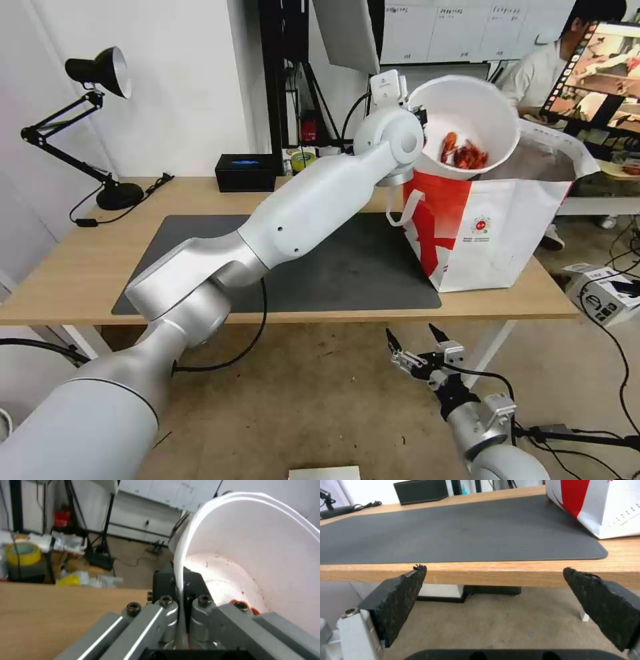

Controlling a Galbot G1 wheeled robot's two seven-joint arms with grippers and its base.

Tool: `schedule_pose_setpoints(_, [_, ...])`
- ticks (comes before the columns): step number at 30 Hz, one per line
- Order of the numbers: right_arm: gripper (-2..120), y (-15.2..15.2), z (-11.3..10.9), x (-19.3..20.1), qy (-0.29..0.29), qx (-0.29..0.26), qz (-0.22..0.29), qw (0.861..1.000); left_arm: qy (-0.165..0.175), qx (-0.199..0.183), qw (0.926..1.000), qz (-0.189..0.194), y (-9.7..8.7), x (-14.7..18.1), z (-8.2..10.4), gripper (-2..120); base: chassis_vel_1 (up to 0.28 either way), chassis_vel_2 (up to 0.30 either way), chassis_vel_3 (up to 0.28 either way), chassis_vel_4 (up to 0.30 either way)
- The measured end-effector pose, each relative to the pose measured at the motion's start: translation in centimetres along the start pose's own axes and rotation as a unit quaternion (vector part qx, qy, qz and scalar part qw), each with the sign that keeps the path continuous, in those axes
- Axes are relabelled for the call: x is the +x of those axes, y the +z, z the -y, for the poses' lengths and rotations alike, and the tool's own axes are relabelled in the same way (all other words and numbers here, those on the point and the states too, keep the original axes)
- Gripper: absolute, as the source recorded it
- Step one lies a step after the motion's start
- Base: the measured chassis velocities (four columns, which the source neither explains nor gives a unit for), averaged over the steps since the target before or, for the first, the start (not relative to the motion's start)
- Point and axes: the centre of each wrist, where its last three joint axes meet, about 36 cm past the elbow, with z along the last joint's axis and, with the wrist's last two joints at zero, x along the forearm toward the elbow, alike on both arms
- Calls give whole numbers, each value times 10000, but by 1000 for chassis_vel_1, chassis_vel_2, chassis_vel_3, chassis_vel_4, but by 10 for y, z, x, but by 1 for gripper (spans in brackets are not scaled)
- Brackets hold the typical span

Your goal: Pick up the trash from the table and place it into the takeout bag.

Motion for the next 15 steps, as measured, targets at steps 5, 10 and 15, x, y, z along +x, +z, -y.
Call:
schedule_pose_setpoints(5, [100, 0, 0, 0, 0, 0, 0, 10000, -11, -328, 9993, 166, 13, -1, 2, 0, 0, 0, 0, 0])
schedule_pose_setpoints(10, [100, 0, 0, 0, 0, 0, 0, 10000, -227, -520, 9982, 212, 22, -6, -2, 0, 0, 0, 0, 0])
schedule_pose_setpoints(15, [100, 0, 0, 0, 0, 0, 0, 10000, -293, -550, 9978, 223, 25, -8, -5, 0, 0, 0, 0, 0])
